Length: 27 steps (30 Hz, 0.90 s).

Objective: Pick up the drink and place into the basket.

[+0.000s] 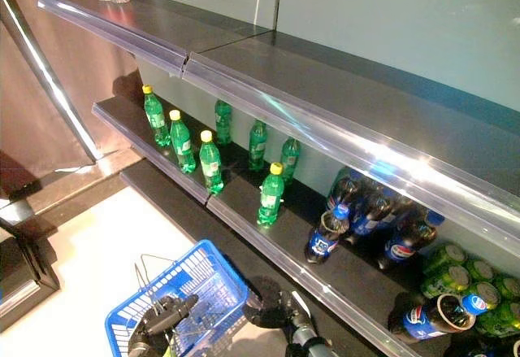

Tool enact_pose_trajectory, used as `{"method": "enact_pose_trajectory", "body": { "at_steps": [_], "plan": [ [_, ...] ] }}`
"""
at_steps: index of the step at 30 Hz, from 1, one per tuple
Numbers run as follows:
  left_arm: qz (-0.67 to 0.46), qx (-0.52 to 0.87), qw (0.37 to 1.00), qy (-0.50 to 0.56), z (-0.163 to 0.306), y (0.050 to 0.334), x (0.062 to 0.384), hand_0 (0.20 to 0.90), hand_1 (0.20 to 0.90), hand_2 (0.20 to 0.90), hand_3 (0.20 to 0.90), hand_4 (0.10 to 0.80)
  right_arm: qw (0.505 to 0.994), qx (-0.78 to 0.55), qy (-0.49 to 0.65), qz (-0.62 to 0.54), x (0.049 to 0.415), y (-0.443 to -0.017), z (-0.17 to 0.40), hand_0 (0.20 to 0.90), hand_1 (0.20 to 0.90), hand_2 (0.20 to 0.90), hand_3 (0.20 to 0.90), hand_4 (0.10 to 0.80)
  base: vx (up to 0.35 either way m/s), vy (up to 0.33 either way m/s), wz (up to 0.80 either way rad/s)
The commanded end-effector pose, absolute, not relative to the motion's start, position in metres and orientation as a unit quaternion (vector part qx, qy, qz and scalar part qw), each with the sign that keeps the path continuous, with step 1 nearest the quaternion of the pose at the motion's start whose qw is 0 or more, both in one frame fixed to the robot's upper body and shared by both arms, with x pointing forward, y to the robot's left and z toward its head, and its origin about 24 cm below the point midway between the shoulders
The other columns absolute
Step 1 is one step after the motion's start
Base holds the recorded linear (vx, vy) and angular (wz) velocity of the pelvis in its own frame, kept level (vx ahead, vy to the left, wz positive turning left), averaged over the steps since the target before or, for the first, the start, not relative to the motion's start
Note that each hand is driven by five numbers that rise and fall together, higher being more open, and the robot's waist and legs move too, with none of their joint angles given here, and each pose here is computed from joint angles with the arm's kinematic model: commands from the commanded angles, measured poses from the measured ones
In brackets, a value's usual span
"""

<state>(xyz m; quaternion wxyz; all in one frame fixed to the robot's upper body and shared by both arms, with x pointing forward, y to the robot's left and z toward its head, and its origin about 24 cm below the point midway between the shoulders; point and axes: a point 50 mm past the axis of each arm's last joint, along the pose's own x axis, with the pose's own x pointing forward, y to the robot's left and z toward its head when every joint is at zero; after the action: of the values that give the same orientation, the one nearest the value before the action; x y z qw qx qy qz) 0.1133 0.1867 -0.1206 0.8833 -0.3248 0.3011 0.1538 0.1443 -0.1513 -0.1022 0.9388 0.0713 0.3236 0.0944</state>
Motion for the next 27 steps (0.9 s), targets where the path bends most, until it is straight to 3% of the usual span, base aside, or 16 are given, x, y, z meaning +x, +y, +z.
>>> {"method": "enact_pose_trajectory", "body": {
  "at_steps": [1, 19, 27],
  "plan": [
    [0.038, -0.330, 0.938, 0.097, -0.058, 0.179, 0.194, 0.300, 0.300, 0.300, 0.200, 0.100, 0.958, 0.097, 0.255, 0.091, 0.171, -0.149, -0.083, 0.900, 0.900, 0.900, 0.900, 0.800, 0.000, 0.000, 0.00],
    [0.043, -0.334, 0.938, 0.086, -0.056, 0.180, 0.195, 0.300, 0.300, 0.300, 0.200, 0.100, 0.962, 0.079, 0.243, 0.099, 0.172, -0.149, -0.081, 0.900, 0.900, 0.900, 0.900, 0.800, 0.000, 0.000, 0.00],
    [0.044, -0.333, 0.938, 0.082, -0.052, 0.182, 0.199, 0.300, 0.300, 0.300, 0.200, 0.100, 0.981, -0.084, 0.110, 0.134, 0.196, -0.148, -0.040, 0.900, 0.900, 0.900, 0.900, 0.800, 0.000, 0.000, 0.00]
  ]
}}
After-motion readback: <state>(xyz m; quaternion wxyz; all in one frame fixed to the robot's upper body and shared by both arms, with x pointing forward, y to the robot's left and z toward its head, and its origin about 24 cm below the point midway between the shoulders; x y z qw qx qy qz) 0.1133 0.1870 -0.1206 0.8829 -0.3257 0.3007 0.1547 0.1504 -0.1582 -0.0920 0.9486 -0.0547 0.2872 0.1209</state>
